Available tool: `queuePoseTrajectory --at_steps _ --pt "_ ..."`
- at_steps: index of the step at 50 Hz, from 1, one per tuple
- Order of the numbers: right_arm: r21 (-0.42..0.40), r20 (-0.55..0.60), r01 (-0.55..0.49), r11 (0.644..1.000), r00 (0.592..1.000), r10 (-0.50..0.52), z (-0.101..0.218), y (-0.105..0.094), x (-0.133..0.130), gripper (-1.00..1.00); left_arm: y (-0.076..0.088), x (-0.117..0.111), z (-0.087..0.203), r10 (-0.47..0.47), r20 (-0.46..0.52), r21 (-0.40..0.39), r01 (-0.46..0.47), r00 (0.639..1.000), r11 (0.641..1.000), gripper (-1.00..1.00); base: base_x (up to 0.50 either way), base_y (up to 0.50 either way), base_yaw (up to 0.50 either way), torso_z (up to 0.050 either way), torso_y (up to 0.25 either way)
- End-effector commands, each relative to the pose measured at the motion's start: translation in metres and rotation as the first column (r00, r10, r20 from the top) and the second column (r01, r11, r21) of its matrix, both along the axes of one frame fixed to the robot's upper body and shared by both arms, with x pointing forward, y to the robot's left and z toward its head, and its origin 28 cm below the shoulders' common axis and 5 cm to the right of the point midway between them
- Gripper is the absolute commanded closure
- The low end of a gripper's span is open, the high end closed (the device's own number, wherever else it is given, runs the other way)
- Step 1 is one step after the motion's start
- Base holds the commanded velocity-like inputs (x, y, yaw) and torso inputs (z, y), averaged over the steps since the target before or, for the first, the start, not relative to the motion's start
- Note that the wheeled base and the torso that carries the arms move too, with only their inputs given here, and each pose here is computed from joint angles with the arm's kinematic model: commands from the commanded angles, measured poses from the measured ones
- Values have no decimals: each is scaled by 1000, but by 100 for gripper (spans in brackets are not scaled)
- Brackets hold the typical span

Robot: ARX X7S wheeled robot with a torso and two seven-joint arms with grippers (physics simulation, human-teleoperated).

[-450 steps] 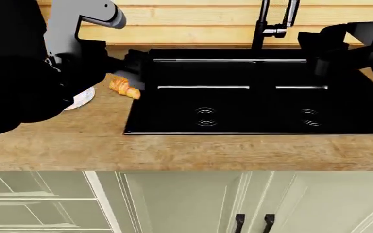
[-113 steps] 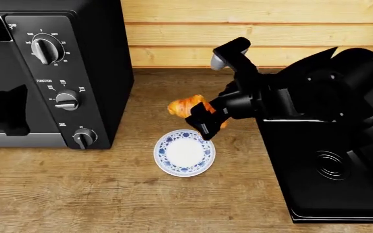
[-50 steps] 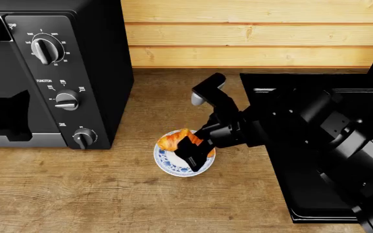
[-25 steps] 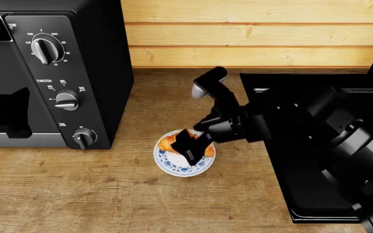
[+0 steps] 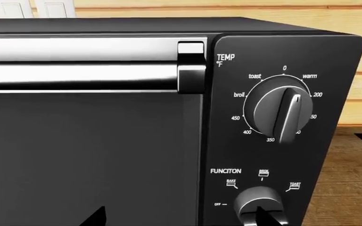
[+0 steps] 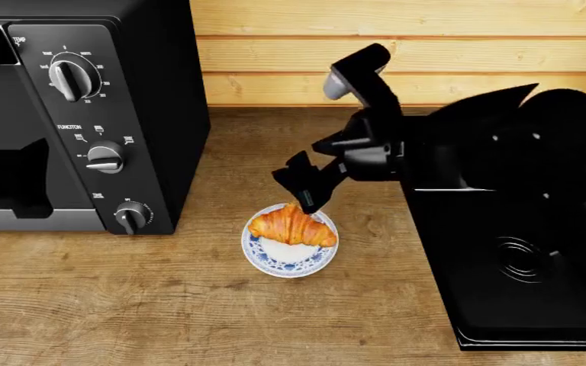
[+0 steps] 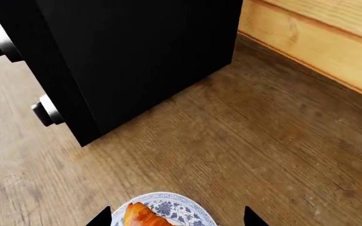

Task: Place the pastries on the plates.

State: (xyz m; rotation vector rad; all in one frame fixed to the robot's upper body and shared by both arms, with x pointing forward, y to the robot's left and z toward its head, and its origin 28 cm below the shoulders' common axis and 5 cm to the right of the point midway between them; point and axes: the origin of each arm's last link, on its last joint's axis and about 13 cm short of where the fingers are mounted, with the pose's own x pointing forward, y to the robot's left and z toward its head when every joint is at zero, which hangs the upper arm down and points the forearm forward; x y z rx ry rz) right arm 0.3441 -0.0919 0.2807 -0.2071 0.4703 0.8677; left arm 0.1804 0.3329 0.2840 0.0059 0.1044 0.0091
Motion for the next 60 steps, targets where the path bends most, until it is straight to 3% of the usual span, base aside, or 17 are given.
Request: queuePoseTrajectory --at_steps 1,8,17,26,37,38,39,50,60 --pt "65 119 92 994 988 -100 19 -18 -8 -100 -1 0 -1 1 1 -2 -1 1000 1000 -100 0 0 0 0 0" --pt "172 162 216 961 956 -243 23 -42 -7 -100 0 -2 1 0 4 -2 0 1000 1000 -100 0 0 0 0 0" --pt "294 221 400 868 855 -469 36 -70 -14 -100 0 -4 10 2 22 6 -2 1000 1000 -100 0 0 0 0 0" --pt "306 251 475 825 795 -552 46 -82 -32 -100 -1 -3 15 12 40 -3 -12 999 1000 -100 0 0 0 0 0" --pt "322 314 467 823 768 -559 71 -86 -52 -100 -1 -6 39 6 86 13 -7 996 1000 -100 0 0 0 0 0" --pt "334 405 447 830 727 -554 98 -84 -61 -100 -4 -2 40 -27 11 48 27 1000 998 -100 0 0 0 0 0" --pt "335 406 446 830 726 -554 98 -83 -61 -100 -5 -7 62 -27 126 52 21 992 998 -100 0 0 0 0 0" --pt "339 432 445 829 709 -557 98 -84 -62 -100 -9 -2 64 -35 130 54 28 991 998 -100 0 0 0 0 0" --pt "352 467 437 828 685 -560 98 -84 -62 -100 -11 -6 84 -56 166 92 41 985 995 -100 0 0 0 0 0"
